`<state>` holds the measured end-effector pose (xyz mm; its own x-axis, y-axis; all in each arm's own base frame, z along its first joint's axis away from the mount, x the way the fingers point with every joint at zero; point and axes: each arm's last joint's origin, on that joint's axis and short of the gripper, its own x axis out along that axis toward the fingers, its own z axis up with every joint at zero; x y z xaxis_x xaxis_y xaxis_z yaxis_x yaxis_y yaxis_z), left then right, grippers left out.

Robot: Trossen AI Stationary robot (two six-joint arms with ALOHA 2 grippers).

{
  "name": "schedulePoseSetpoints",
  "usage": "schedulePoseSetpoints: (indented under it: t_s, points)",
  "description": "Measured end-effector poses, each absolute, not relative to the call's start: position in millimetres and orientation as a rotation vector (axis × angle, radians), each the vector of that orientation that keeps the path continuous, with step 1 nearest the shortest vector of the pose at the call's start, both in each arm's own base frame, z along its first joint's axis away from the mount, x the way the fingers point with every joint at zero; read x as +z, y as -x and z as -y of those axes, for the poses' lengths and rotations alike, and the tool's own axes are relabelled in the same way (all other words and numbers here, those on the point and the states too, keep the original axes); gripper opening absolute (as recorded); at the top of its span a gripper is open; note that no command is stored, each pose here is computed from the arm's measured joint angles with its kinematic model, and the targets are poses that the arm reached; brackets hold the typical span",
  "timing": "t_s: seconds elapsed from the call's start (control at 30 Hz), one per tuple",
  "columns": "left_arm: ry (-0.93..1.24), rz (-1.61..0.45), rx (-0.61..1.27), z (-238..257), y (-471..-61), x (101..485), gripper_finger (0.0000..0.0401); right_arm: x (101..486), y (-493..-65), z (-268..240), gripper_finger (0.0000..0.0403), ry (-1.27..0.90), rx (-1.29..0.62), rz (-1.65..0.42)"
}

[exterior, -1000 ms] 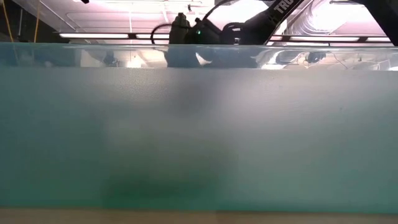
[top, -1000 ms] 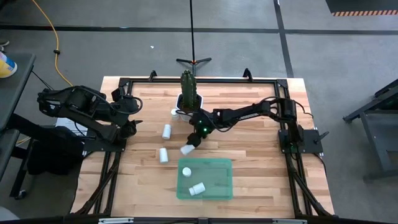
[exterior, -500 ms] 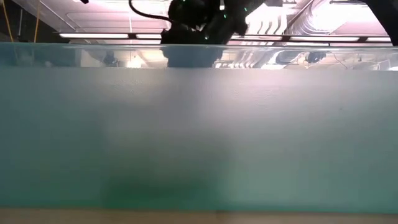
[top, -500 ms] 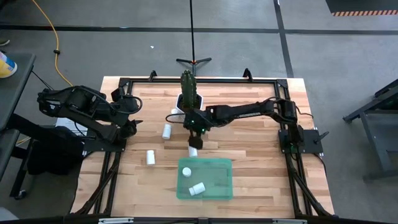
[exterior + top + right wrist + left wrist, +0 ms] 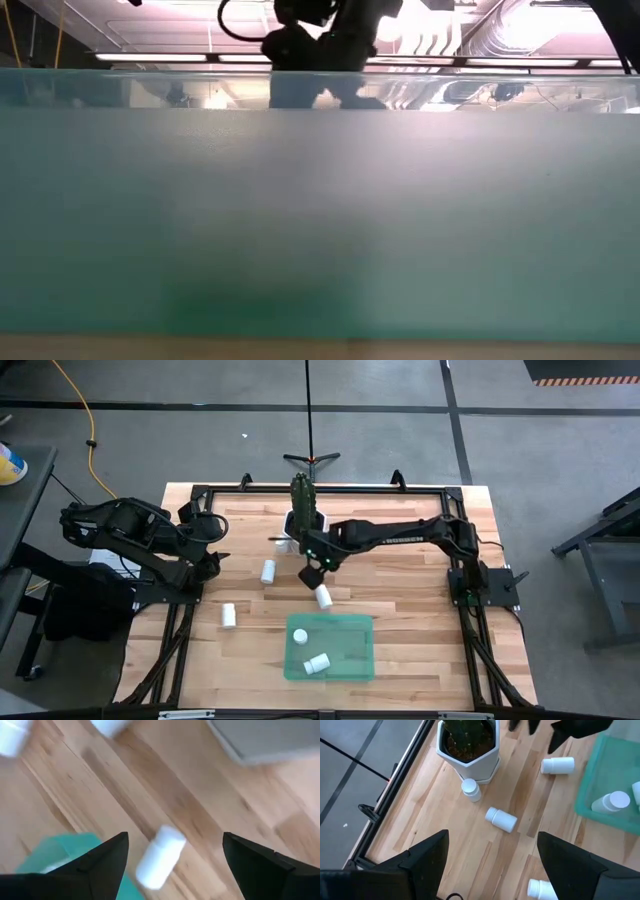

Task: Pick and place pill bottles into a basket
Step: Put the white pill bottle into the green bin

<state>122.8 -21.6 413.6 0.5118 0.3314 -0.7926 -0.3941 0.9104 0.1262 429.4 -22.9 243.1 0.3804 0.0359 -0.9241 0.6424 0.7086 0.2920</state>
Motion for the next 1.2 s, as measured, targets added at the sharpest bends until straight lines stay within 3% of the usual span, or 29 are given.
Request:
schedulePoseSetpoints:
  t_s: [0.33,0.7,1.2]
  points:
    - [0.047,-0.943,0.426,21.6,-122.9,413.5,0.0337,234.5,-421.0,-3.3,0.0312,-0.795,-0.530,-1.244]
    - [0.023,-0.949,0.413,21.6,-122.9,413.5,0.0337,198.5,-428.1,-18.6,0.0312,-0.846,-0.572,-1.368]
    - [0.013,-0.951,0.407,21.6,-122.8,413.5,0.0337,174.4,-437.4,-30.0,0.0312,-0.904,-0.595,-1.382]
